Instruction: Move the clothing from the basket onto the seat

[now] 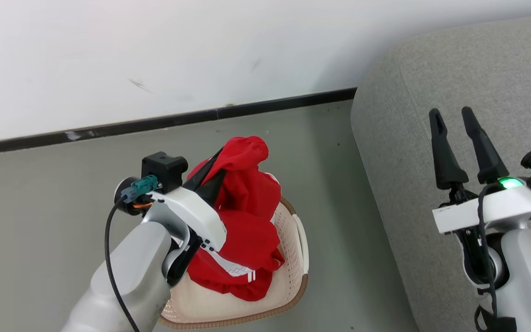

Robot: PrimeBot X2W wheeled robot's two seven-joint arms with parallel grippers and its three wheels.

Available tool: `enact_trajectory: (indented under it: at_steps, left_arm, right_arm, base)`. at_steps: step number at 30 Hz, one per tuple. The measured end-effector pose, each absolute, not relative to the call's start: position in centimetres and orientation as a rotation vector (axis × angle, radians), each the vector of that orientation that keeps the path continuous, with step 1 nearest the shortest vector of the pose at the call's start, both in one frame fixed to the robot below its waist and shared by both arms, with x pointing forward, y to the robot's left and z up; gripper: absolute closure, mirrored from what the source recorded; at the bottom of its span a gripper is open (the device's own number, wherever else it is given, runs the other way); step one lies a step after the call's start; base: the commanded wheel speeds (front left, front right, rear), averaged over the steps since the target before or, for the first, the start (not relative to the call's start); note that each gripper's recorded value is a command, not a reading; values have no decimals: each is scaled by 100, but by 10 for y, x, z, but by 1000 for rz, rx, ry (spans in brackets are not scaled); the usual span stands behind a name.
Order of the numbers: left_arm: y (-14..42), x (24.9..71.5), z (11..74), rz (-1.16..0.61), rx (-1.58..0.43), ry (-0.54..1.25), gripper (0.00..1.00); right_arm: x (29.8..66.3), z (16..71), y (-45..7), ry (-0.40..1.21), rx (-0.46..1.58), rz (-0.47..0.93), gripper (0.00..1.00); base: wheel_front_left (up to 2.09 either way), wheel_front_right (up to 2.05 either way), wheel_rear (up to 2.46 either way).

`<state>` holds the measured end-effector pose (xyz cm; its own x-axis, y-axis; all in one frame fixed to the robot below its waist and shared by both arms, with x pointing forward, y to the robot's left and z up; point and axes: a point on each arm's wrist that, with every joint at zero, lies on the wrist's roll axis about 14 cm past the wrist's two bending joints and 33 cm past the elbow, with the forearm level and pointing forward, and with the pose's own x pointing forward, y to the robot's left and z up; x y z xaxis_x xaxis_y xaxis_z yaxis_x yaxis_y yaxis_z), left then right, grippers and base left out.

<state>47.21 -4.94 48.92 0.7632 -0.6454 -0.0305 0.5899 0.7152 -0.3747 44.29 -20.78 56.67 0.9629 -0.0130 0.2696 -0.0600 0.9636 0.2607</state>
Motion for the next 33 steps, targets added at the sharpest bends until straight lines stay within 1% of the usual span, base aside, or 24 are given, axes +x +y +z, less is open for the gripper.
enact_trajectory:
  at_steps: [8, 18, 22, 27, 33]
  left_arm:
    - [-52, 467, 546, -729, -329, 25, 100]
    - [-57, 455, 593, -761, -323, -76, 100]
    - [-58, 450, 603, -766, -330, -87, 100]
    - [-59, 444, 612, -774, -333, -95, 100]
    - [-63, 439, 621, -791, -308, -102, 100]
  right_arm:
    - [424, 570, -191, -269, 287, 70, 0]
    - [404, 568, -169, -247, 307, 136, 0]
    - [398, 572, -157, -248, 317, 181, 0]
    - [386, 563, -139, -214, 329, 235, 0]
    - [382, 566, -139, -219, 321, 252, 0]
  base:
    - [0, 0, 0]
    - [0, 0, 0]
    - [0, 0, 0]
    - [0, 0, 0]
    - [0, 0, 0]
